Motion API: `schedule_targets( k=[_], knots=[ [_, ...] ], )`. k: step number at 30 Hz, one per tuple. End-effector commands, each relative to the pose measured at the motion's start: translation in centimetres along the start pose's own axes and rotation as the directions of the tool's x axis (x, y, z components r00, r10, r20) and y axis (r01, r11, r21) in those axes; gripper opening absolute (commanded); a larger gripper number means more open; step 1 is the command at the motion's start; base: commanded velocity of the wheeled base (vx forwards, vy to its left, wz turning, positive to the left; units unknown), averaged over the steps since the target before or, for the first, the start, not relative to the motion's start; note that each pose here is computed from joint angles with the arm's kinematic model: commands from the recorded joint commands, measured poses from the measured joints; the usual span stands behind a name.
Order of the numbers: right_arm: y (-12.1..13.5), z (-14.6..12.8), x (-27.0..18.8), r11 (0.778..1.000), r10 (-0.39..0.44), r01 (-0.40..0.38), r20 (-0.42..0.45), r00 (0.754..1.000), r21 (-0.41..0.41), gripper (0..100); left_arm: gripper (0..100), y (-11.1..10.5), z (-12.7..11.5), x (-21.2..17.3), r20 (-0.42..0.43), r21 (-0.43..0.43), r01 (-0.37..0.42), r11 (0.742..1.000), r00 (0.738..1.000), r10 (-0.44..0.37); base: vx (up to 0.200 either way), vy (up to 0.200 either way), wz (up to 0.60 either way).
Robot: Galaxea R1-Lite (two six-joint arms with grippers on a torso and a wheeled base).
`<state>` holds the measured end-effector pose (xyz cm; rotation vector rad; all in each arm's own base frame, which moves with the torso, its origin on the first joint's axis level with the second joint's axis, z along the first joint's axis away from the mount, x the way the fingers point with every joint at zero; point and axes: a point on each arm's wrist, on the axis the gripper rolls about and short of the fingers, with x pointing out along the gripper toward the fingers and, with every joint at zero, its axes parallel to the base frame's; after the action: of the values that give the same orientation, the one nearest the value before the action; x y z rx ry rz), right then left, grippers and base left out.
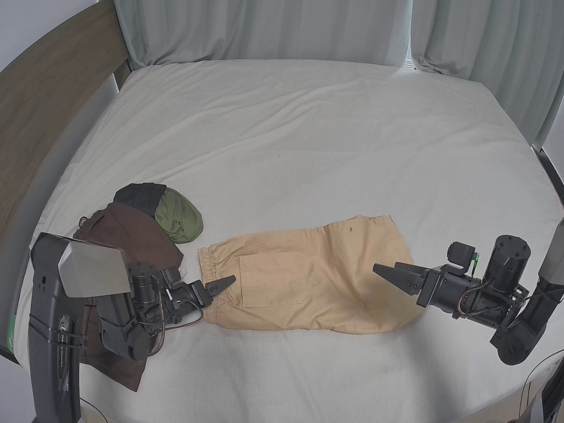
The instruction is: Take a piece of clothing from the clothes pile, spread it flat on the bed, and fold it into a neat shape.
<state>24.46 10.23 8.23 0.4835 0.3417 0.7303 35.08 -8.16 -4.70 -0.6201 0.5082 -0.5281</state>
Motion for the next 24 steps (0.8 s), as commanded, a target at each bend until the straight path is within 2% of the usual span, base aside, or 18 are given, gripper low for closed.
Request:
schedule_targets(
  k=[1, 7, 19, 20, 24],
  knots=[
    [-0.05, -0.09, 0.06, 1.0, -0.001, 0.001, -0.004, 1.0, 0.0, 100, 100, -0.26, -0.42, 0.41, -0.014, -0.011, 0.01, 1.0, 1.0, -0.01, 0.0, 0.0, 0.0],
    [-0.05, -0.09, 0.06, 1.0, -0.001, 0.001, -0.004, 1.0, 0.0, 100, 100, -0.3, -0.14, 0.63, 0.005, -0.011, 0.005, 1.0, 1.0, -0.005, 0.0, 0.0, 0.0],
    [0.02, -0.13, 0.09, 1.0, 0.002, -0.002, -0.006, 1.0, 0.0, 100, 100, -0.54, -0.86, 0.98, -0.011, -0.019, 0.004, 1.0, 1.0, -0.005, 0.0, 0.0, 0.0],
    [0.02, -0.13, 0.09, 1.0, 0.002, -0.002, -0.006, 1.0, 0.0, 100, 0, -0.54, -0.86, 0.98, -0.011, -0.019, 0.004, 1.0, 1.0, -0.005, 0.0, 0.0, 0.0],
    [-0.05, -0.21, 0.14, 1.0, 0.0, 0.0, -0.008, 1.0, 0.001, 100, 0, -0.47, -0.95, 1.0, -0.014, -0.014, 0.003, 1.0, 1.0, -0.003, 0.0, 0.0, 0.0]
  ],
)
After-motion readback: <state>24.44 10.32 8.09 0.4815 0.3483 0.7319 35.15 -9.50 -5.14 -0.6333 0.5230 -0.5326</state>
